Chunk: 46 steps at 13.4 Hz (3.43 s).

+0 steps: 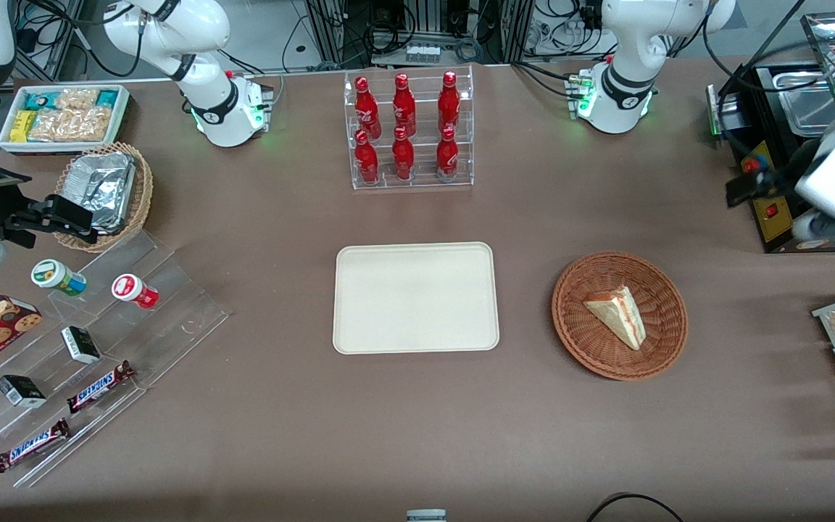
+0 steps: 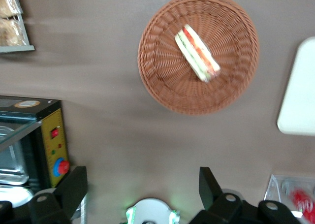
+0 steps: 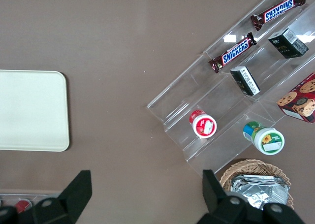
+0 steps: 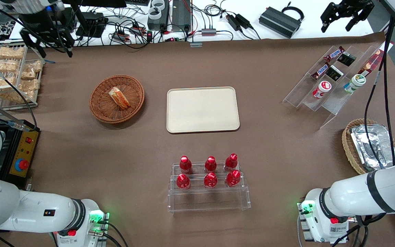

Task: Place sandwich from basket to tray
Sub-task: 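Move the left gripper down over the wrapped sandwich in the wicker basket, then close the left gripper on the sandwich and lift it, then carry the held sandwich over to the cream tray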

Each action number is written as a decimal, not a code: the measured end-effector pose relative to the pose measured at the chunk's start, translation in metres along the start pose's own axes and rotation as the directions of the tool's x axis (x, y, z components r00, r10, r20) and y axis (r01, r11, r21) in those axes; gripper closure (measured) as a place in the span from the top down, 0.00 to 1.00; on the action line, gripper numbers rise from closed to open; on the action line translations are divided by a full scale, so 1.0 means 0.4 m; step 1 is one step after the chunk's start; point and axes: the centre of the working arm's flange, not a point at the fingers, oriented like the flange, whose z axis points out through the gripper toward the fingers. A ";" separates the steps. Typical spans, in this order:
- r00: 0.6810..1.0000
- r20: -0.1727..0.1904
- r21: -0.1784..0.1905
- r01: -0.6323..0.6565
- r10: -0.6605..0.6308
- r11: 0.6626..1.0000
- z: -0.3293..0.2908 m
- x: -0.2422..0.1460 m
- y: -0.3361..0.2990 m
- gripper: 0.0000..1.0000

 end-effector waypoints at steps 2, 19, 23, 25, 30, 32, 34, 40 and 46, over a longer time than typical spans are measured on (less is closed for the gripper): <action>0.981 -0.007 -0.004 0.196 -0.196 0.981 0.152 0.056 0.024 1.00; 0.770 -0.121 -0.150 0.610 -0.627 0.778 0.683 0.126 0.259 1.00; 0.767 -0.122 -0.153 0.613 -0.630 0.775 0.703 0.133 0.262 0.71; 0.762 -0.121 -0.154 0.618 -0.636 0.771 0.704 0.133 0.263 0.49; 0.771 -0.113 -0.132 0.614 -0.627 0.778 0.641 0.148 0.282 0.19; 0.815 -0.081 -0.057 0.571 -0.573 0.819 0.534 0.138 0.333 0.19; 0.851 -0.079 -0.029 0.519 -0.520 0.854 0.389 0.112 0.407 0.15; 0.959 -0.105 0.020 0.265 -0.262 0.964 0.280 -0.041 0.714 0.13; 0.988 -0.137 0.036 0.080 -0.074 0.996 0.425 -0.069 0.993 0.13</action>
